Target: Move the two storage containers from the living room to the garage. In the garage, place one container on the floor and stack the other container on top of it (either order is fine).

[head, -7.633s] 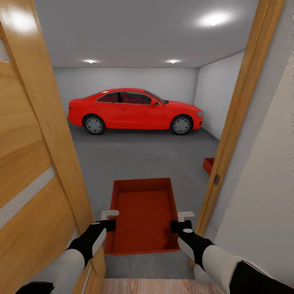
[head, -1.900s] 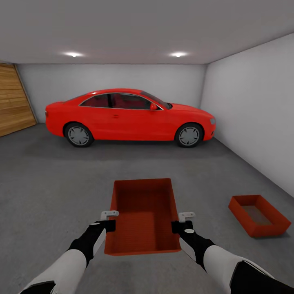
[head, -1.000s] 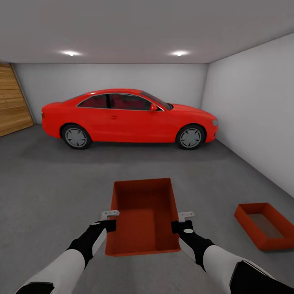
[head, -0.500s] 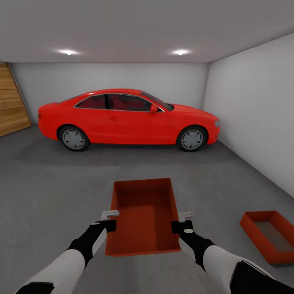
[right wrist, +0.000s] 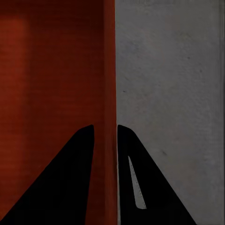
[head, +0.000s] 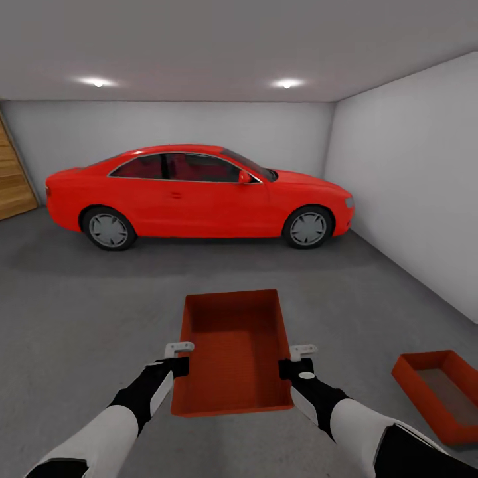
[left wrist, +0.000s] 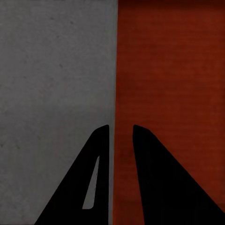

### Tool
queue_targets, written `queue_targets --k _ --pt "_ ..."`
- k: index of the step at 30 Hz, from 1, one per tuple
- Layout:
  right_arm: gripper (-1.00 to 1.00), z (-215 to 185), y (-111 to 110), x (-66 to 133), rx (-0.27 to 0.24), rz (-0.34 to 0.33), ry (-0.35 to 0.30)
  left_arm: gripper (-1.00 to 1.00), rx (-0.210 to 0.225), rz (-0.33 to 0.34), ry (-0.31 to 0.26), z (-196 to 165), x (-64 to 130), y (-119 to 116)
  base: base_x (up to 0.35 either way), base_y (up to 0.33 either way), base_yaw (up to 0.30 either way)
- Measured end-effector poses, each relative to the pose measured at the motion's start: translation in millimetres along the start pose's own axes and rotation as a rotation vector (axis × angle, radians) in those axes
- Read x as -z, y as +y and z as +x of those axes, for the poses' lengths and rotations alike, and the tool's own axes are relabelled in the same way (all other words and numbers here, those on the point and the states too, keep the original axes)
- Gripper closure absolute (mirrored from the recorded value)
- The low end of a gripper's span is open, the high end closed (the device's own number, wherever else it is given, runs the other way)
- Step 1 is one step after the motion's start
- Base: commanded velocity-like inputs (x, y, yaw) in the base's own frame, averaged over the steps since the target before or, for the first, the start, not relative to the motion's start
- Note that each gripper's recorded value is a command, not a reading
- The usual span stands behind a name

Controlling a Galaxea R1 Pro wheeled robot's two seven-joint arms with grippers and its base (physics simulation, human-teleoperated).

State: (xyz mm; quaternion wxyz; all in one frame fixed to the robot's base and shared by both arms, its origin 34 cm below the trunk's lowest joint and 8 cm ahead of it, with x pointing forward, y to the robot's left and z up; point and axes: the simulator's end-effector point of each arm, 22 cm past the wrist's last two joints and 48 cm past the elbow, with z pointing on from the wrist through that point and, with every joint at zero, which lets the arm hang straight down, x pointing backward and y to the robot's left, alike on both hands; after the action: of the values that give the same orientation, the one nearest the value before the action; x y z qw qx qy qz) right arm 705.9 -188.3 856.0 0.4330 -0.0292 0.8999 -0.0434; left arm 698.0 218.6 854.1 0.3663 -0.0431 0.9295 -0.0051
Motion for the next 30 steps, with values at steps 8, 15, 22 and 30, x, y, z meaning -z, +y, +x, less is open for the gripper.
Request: queue_targets --k 8,15,22,30 --pt "1.00 0 0 0.0 -0.002 0.001 -0.002 1.00 -0.001 0.000 -0.002 -1 0.1 0 0.247 0.000 -0.097" --pt "1.00 -3 0 1.6 -0.003 0.001 -0.009 1.00 -0.002 0.000 -0.008 -4 2.1 0 0.242 0.000 -0.125" --pt "1.00 -8 -1 3.9 -0.002 0.002 -0.015 1.00 -0.001 0.001 -0.015 -8 4.9 0 0.236 0.000 -0.168" --pt "1.00 -11 -1 5.2 -0.001 0.002 -0.019 1.00 0.000 0.002 -0.019 -10 6.6 -1 0.235 0.000 -0.140"
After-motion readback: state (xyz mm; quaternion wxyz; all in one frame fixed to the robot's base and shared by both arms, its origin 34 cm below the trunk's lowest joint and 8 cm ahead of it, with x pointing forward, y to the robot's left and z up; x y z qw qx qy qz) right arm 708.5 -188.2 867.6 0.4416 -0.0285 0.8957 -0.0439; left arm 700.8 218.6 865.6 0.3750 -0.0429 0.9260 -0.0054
